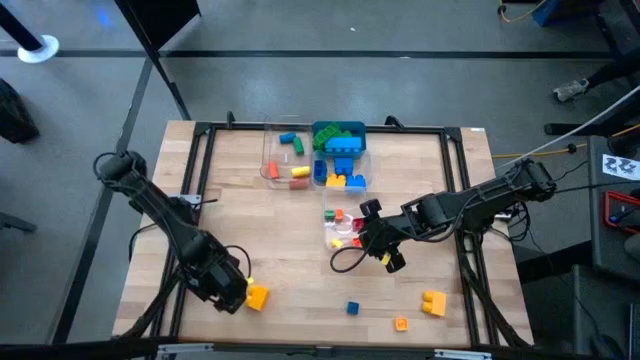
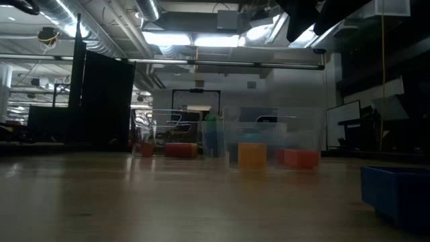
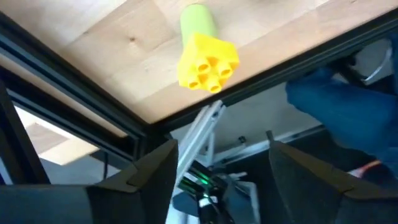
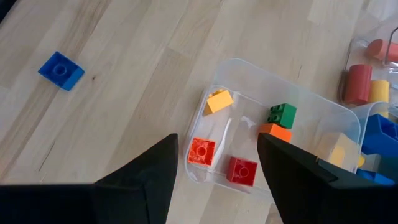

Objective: Sort blocks by size
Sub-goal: Put the yellow 4 stud small game piece into the bottom transparent bin

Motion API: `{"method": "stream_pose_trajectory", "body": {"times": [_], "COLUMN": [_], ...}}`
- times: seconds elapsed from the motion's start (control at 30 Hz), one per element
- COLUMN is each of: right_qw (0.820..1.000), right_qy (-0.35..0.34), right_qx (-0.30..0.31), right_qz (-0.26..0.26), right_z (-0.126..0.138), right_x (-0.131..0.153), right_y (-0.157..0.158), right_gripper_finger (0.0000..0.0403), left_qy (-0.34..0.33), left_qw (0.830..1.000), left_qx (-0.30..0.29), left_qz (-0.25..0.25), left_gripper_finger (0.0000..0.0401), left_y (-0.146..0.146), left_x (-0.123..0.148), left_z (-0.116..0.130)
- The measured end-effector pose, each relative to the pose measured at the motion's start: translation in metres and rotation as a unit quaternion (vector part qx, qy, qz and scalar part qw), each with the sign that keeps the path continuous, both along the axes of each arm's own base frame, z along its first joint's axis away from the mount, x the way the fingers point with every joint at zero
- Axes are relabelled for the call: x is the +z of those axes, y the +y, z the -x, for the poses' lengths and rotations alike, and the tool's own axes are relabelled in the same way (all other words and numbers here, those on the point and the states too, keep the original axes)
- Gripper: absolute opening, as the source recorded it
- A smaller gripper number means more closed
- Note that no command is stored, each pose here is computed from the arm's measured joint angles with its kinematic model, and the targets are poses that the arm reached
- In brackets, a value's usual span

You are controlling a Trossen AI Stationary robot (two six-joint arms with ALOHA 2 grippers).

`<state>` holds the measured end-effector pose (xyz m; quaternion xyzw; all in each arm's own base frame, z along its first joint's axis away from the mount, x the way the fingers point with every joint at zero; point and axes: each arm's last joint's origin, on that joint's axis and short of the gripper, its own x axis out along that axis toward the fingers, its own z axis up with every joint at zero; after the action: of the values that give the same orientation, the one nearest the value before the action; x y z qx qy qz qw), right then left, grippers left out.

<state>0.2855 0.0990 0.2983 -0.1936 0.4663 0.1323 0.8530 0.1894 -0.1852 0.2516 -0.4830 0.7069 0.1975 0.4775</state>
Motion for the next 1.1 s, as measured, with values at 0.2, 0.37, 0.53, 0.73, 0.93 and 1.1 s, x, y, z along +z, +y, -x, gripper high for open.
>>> {"method": "stream_pose_trajectory", "body": {"times": [0.2, 0.37, 0.53, 0.73, 0.93, 1.1], "right_qw": [1.0, 1.0, 1.0, 1.0, 1.0, 1.0], "right_qy": [0.0, -0.002, -0.003, -0.003, -0.003, -0.003], "right_qx": [0.0, 0.0, 0.0, 0.0, 0.0, 0.0], "right_qz": [0.0, -0.001, -0.001, -0.001, -0.001, -0.001], "right_z": [0.0, 0.0, -0.001, -0.001, -0.001, -0.001], "right_x": [0.0, 0.0, 0.0, 0.0, 0.0, 0.0], "right_y": [0.0, 0.0, 0.0, 0.0, 0.0, 0.0], "right_gripper_finger": [0.0223, 0.0223, 0.0223, 0.0223, 0.0223, 0.0223], "left_qy": [-0.002, -0.004, -0.009, -0.003, 0.001, 0.009], "left_qw": [0.999, 0.997, 0.996, 0.993, 0.991, 0.989], "left_qx": [-0.051, -0.071, -0.082, -0.105, -0.117, -0.122], "left_qz": [-0.014, -0.026, -0.046, -0.057, -0.069, -0.079], "left_gripper_finger": [0.0257, 0.026, 0.026, 0.0261, 0.0261, 0.0261], "left_y": [-0.009, -0.012, -0.014, -0.018, -0.02, -0.022], "left_x": [-0.014, -0.022, -0.03, -0.042, -0.05, -0.059], "left_z": [-0.002, -0.004, -0.007, -0.011, -0.014, -0.016]}}
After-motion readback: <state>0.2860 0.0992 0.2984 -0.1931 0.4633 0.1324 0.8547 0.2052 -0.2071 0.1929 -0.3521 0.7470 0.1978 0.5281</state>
